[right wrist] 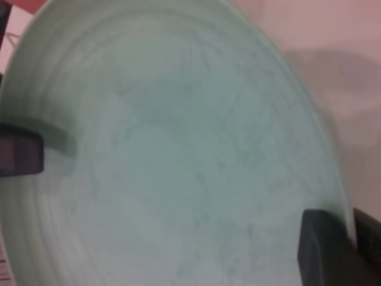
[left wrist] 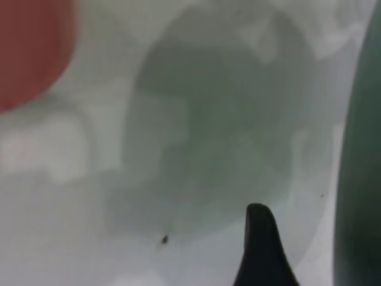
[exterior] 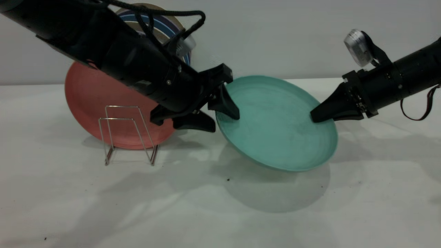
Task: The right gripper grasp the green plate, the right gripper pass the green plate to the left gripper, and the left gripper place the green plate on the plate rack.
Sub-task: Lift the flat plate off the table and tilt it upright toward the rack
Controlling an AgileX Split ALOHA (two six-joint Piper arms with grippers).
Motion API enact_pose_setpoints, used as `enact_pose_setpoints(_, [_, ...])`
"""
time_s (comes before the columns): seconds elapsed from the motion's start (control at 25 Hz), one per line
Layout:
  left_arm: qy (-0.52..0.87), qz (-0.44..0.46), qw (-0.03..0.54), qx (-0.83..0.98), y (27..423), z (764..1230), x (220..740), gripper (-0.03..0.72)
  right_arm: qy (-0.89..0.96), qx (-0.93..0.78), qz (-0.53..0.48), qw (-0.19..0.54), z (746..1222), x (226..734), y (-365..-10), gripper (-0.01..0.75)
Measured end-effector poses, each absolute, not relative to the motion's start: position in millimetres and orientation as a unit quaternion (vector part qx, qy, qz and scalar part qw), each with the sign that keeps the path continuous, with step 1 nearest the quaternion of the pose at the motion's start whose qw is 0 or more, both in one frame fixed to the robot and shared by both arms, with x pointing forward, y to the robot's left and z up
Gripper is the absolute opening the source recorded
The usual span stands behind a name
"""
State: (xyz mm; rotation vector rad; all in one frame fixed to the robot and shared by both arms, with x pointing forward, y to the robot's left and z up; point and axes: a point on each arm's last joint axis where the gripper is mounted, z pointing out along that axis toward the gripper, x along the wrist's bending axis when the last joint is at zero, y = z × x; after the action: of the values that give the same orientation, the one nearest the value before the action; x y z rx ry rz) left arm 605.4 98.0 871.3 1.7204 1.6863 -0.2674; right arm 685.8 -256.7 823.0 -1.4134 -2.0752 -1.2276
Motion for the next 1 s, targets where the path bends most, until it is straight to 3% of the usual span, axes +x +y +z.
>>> enact_pose_setpoints(0.2, [0.64, -0.094, 0.371, 0.666, 92.4, 873.6, 606.2, 0.482, -0.733, -0.49, -0.436, 0.182, 824.1, 684.5, -251.6, 0.015])
enact_pose_setpoints(0.32, [0.632, -0.093, 0.375, 0.672, 88.1, 874.1, 604.4, 0.389, -0.735, -0.484, -0.437, 0.187, 824.7, 683.4, -248.8, 0.015])
enact_pose_setpoints(0.56, [0.633, -0.099, 0.374, 0.671, 85.4, 871.0, 602.9, 0.129, -0.737, -0.477, -0.441, 0.187, 825.3, 683.3, -245.8, 0.019])
enact_pose_setpoints(0.68, [0.635, -0.099, 0.374, 0.668, 85.5, 871.1, 603.2, 0.122, -0.733, -0.479, -0.446, 0.185, 826.0, 684.3, -245.5, 0.047])
enact_pose_setpoints(0.8, [0.636, -0.098, 0.375, 0.667, 85.4, 871.2, 603.4, 0.122, -0.733, -0.477, -0.45, 0.18, 831.6, 685.3, -245.5, 0.133])
enact_pose_setpoints(1.0, [0.612, -0.084, 0.378, 0.69, 87.3, 872.0, 604.3, 0.122, -0.732, -0.467, -0.478, 0.136, 881.5, 691.6, -255.9, 0.406])
